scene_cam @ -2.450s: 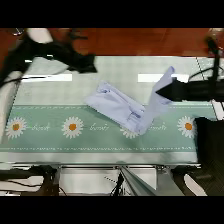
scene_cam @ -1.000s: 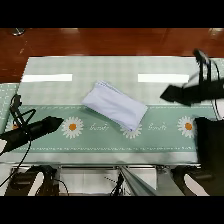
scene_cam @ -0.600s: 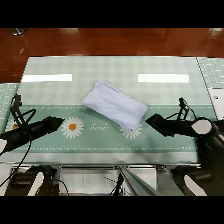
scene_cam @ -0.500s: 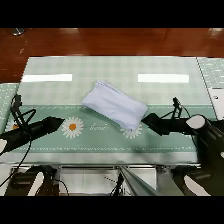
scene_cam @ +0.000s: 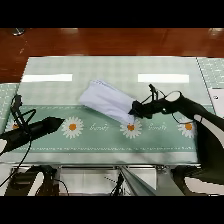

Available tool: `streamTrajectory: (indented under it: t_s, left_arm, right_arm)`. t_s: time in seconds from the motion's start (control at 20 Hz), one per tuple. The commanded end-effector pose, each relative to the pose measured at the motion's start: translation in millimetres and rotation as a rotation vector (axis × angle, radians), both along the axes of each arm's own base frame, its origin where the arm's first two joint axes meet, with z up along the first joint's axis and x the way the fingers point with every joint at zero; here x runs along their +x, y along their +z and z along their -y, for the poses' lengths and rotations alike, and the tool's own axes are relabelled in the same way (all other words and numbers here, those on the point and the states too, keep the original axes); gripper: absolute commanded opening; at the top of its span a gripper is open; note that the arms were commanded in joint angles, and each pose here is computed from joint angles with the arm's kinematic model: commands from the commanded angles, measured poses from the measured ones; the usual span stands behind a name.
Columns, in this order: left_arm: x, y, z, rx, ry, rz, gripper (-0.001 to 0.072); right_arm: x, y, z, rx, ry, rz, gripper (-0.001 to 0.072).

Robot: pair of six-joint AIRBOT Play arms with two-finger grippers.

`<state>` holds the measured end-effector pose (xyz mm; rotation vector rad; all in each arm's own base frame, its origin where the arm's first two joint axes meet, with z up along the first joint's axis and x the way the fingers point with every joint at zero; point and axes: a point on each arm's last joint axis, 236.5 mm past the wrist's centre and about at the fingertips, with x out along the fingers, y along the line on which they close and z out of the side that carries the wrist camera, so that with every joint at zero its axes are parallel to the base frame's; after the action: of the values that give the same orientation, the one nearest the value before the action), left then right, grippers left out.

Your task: Fold the shirts.

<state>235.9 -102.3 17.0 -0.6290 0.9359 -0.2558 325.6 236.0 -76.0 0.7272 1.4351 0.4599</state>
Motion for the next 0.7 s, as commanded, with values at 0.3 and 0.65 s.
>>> streamTrajectory:
  t_s: [0.3,0.65]
  left_arm:
    - [0,0,0,-0.001,0.001,-0.001,0.0026]
    - [0,0,0,-0.001,0.001,0.0,0.0026]
  right_arm:
    - [90,218,57,-0.161,0.157,0.395,0.0022]
    - [39,307,220,-0.29,-0.104,0.343,0.0022]
